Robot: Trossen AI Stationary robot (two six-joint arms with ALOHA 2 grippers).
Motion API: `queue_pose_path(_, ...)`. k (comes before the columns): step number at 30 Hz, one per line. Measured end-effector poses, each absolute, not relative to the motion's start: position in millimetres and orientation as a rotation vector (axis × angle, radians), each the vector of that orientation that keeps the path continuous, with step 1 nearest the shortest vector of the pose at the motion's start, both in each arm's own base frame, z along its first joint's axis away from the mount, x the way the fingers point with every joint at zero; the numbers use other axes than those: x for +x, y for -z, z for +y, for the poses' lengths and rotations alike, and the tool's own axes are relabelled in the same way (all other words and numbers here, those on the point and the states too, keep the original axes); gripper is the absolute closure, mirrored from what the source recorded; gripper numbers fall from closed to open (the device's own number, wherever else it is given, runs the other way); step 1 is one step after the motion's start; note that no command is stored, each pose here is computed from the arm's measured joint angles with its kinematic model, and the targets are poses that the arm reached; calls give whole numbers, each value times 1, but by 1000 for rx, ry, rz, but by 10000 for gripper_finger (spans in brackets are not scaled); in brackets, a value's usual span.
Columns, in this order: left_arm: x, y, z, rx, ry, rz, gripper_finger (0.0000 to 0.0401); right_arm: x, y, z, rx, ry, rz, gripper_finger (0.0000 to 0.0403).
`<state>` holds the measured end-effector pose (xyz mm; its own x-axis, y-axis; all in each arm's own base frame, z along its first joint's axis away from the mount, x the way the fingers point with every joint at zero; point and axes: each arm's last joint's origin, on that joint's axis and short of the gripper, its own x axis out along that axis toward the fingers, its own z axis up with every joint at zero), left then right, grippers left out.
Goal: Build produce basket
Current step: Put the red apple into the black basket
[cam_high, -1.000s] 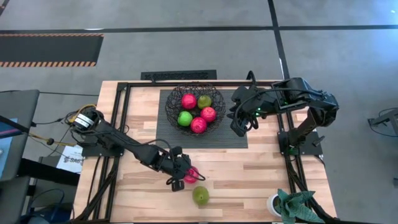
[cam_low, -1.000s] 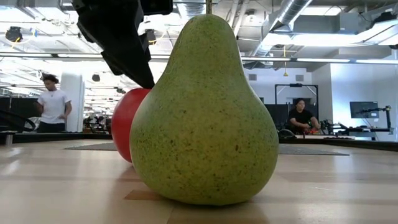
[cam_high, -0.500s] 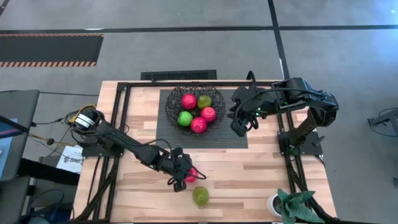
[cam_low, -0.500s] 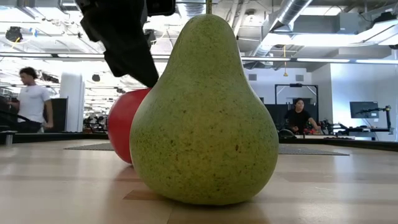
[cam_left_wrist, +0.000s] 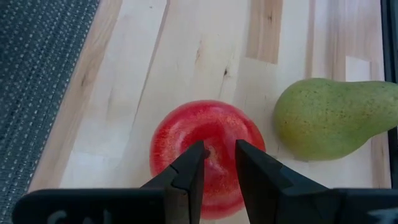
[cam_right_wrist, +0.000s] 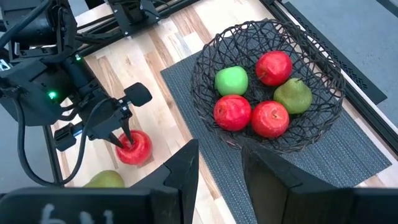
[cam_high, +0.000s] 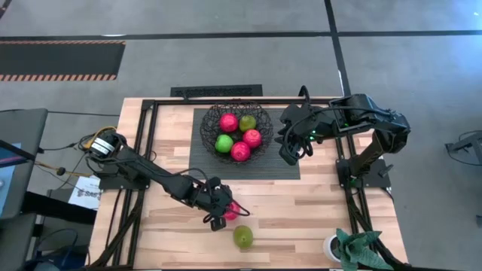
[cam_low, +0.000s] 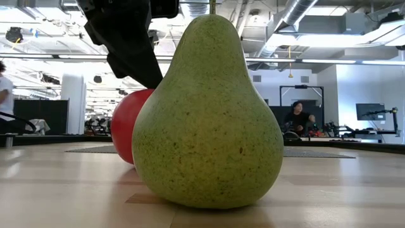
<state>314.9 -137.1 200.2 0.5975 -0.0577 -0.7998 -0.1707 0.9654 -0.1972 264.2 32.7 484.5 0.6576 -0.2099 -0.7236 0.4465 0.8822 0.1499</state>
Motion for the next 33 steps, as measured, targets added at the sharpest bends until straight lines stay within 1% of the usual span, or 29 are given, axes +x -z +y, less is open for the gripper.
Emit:
queue_pose_path(4,314,-200,-140,-245,-80,920,334,264,-484,33,330,380,769,262)
queue_pose_path(6,313,-200,-141,-231,-69,921,349,264,-484,33,330,379,769,262)
queue_pose_path(9,311,-200,-142,-224,-65,934,386,264,-484,33,330,380,769,262)
queue_pose_path(11,311,-199,-143,-220,-62,937,396,264,-484,33,330,380,770,262)
queue_pose_path(28,313,-202,-146,-241,-63,890,401,264,-484,33,331,380,770,262)
queue_pose_path(33,313,-202,-144,-258,-41,918,382,264,-484,35,328,373,771,262)
